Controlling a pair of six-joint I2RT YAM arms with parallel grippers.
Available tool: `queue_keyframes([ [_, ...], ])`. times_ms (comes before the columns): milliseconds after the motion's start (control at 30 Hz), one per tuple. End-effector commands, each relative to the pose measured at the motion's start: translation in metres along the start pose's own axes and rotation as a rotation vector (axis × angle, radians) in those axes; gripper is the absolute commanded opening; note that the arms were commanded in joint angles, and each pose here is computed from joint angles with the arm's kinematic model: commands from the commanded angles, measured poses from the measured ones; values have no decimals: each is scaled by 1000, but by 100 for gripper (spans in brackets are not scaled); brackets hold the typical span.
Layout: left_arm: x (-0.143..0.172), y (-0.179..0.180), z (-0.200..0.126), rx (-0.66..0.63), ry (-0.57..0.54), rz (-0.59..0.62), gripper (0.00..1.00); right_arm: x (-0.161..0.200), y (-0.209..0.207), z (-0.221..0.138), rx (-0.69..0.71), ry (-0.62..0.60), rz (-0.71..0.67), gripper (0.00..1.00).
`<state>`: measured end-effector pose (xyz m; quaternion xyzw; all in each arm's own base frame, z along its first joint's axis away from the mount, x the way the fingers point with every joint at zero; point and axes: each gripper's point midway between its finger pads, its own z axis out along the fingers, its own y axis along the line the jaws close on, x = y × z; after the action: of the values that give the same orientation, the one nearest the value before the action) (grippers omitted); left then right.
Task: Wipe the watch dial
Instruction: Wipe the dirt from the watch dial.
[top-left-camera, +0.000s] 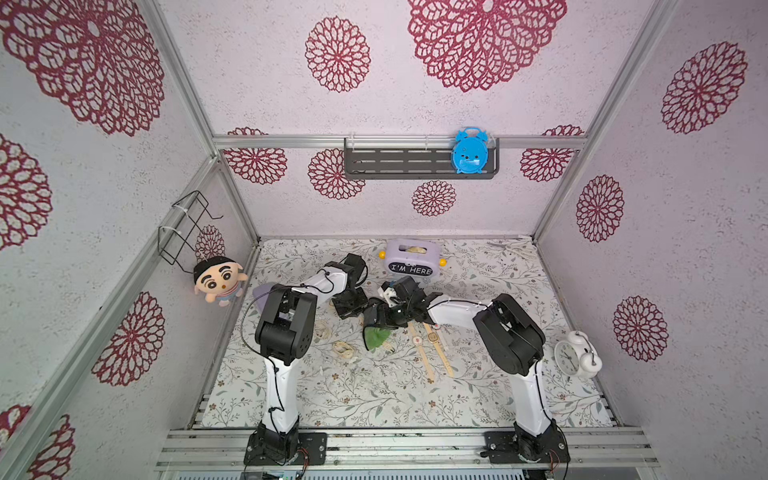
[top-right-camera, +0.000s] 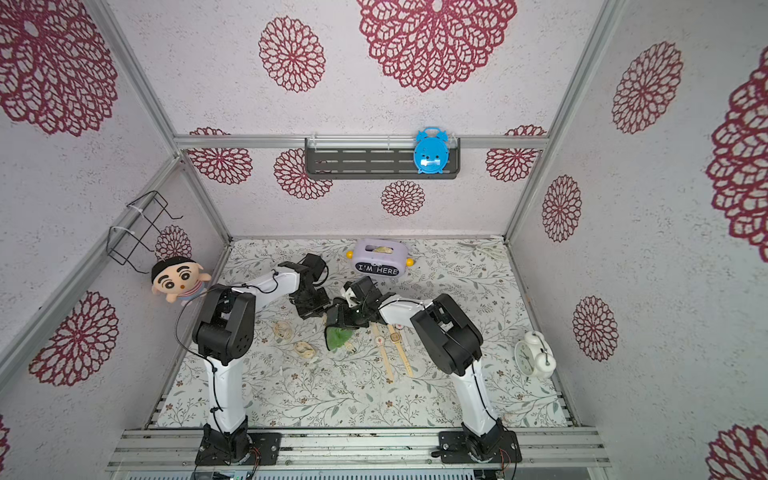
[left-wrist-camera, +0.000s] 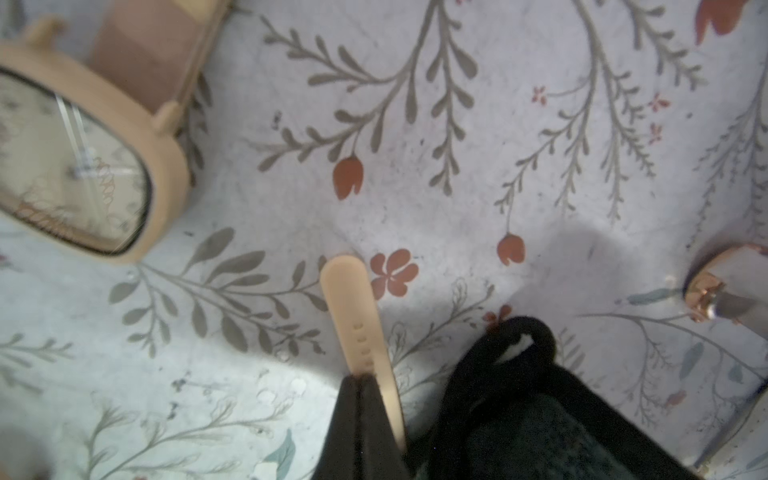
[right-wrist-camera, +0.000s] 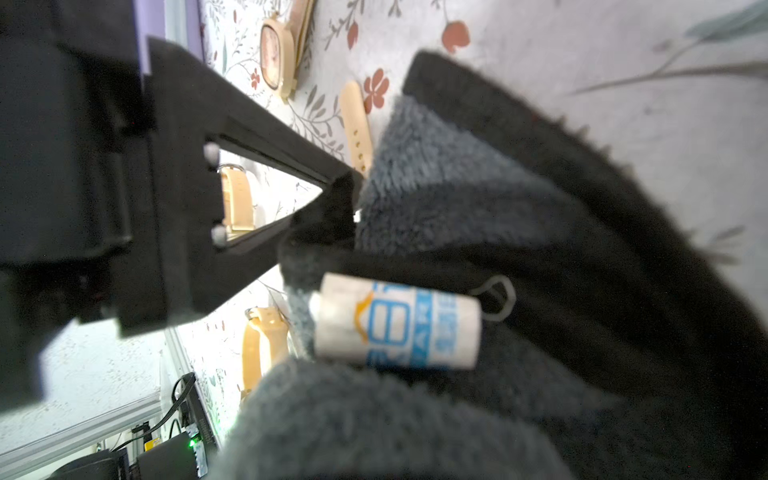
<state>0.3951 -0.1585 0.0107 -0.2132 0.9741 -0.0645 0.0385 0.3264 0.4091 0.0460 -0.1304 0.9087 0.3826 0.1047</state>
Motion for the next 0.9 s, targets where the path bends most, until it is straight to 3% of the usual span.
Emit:
queue_keyframes([
  [0,3,4,18,-25,28,-8,0,42,-63,15,247,117,76,0],
  [333,5,5,18,-24,30,-11,0,57,-107,-1,310,149,326,0],
  [567,5,4,17,-20,27,-16,0,68,-133,-35,517,166,283,0],
  [700,5,4,17,-17,28,-17,0,55,-130,-56,579,126,225,0],
  [867,6,2,18,-16,30,-14,0,26,-97,-70,495,50,152,0],
])
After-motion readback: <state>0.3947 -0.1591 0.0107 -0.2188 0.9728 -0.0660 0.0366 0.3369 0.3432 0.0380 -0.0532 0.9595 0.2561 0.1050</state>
